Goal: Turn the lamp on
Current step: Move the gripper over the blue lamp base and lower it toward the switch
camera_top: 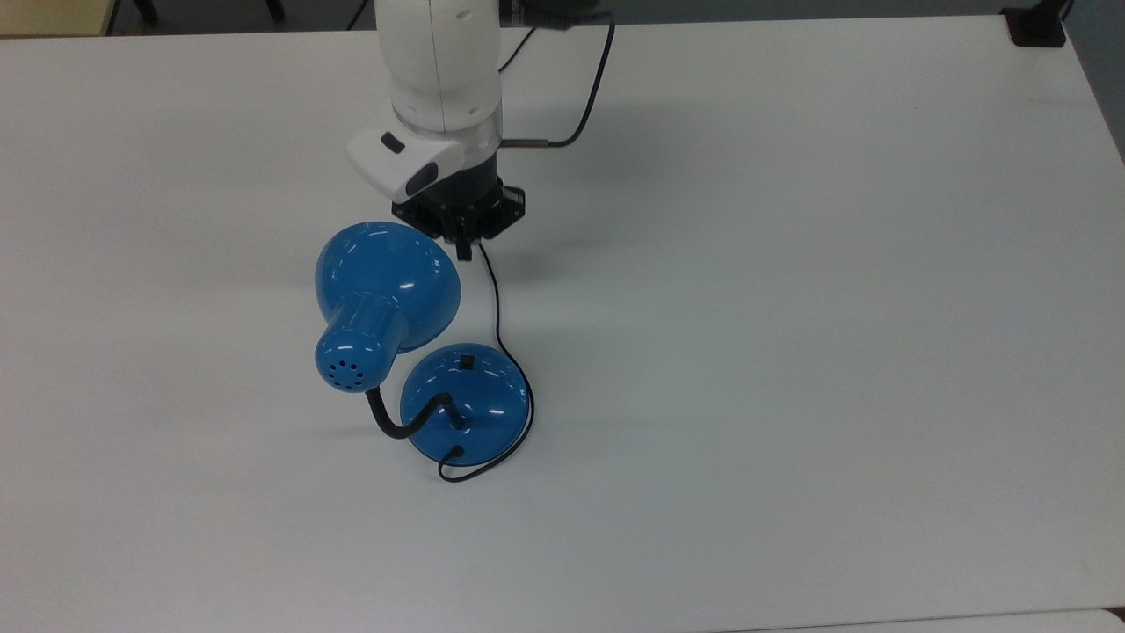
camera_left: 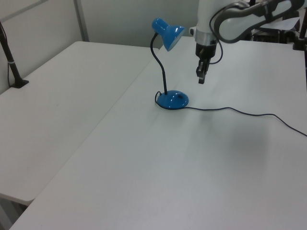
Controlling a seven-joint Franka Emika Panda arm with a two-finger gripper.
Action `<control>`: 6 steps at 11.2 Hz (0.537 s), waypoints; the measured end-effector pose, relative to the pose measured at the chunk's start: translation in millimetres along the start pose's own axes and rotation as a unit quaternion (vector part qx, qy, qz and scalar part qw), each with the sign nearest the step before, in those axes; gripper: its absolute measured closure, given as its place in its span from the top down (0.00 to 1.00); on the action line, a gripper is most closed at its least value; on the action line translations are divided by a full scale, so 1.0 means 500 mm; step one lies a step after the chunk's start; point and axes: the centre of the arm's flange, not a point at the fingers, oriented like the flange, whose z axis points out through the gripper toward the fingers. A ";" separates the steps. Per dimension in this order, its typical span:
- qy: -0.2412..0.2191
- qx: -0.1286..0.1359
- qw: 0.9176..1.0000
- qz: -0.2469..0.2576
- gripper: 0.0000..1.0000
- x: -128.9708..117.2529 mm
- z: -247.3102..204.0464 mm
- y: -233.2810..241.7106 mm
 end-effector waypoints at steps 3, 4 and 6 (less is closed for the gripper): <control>0.042 0.001 0.999 -0.001 0.01 0.029 0.042 -0.003; 0.057 0.002 0.998 -0.001 0.01 0.037 0.055 -0.004; 0.084 0.003 0.996 -0.001 0.01 0.052 0.078 -0.005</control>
